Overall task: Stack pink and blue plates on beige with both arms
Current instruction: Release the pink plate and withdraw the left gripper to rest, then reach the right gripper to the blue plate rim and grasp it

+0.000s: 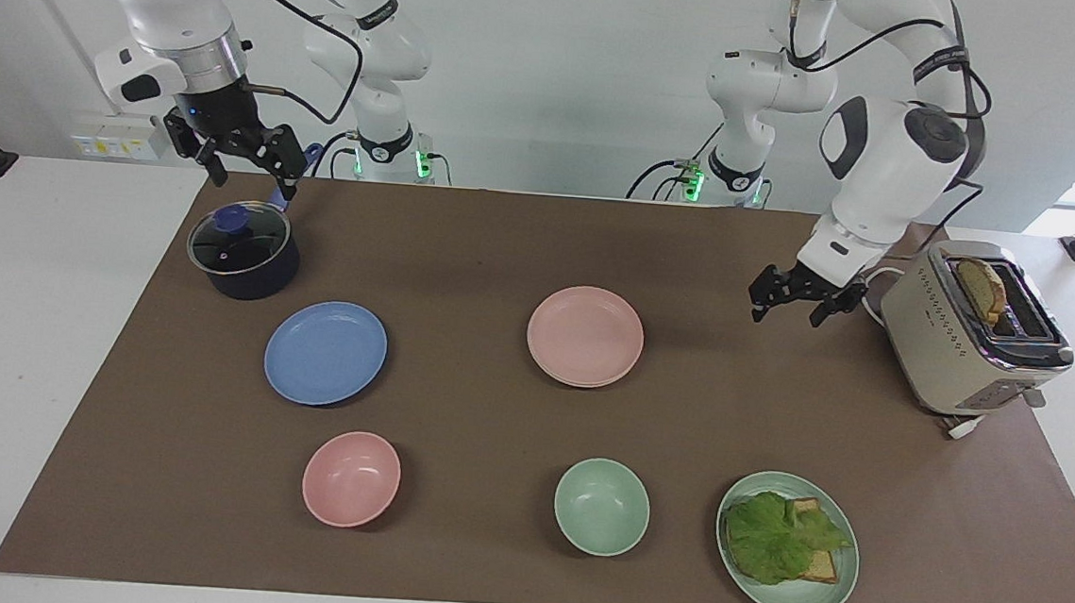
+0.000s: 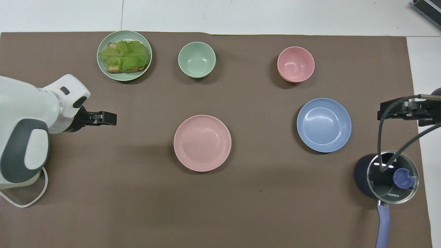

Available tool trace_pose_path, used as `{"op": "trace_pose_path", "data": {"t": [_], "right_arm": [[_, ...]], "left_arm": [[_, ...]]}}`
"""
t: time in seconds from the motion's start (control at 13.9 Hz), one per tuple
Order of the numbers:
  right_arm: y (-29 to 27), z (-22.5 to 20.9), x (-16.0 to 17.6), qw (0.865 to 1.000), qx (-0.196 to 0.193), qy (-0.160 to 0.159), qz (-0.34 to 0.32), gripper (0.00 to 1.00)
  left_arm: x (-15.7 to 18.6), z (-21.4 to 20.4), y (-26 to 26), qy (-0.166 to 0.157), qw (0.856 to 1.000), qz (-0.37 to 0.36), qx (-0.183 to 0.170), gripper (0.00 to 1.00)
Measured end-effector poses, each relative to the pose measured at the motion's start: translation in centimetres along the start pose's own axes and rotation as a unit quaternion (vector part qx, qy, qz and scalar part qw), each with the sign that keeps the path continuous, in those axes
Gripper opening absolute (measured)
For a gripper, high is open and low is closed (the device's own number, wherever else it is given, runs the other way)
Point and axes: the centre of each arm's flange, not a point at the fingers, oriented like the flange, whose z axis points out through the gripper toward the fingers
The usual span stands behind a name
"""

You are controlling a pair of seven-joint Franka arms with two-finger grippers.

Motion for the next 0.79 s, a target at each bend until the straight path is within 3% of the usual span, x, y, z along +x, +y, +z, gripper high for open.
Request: {"op": "trace_pose_path", "data": {"t": [0.22, 0.57, 0.79], "right_arm": [[0.4, 0.0, 0.5, 1.0, 0.003, 0.017, 0.004, 1.0], [1.8, 1.3, 1.6, 0.999, 0.005, 0.033, 0.018, 1.0], [2.0, 4.6, 2.4, 0.999, 0.006, 0.043, 0.002, 1.0]], "left_arm": [[0.3, -4.1, -2.5, -0.011, 0.999, 0.019, 0.025, 1.0], [0.2, -12.3, -1.8, -0.015, 0.999, 0.025, 0.032, 1.0], [-0.3, -14.7, -1.8, -0.019, 0.999, 0.024, 0.032, 1.0]]}}
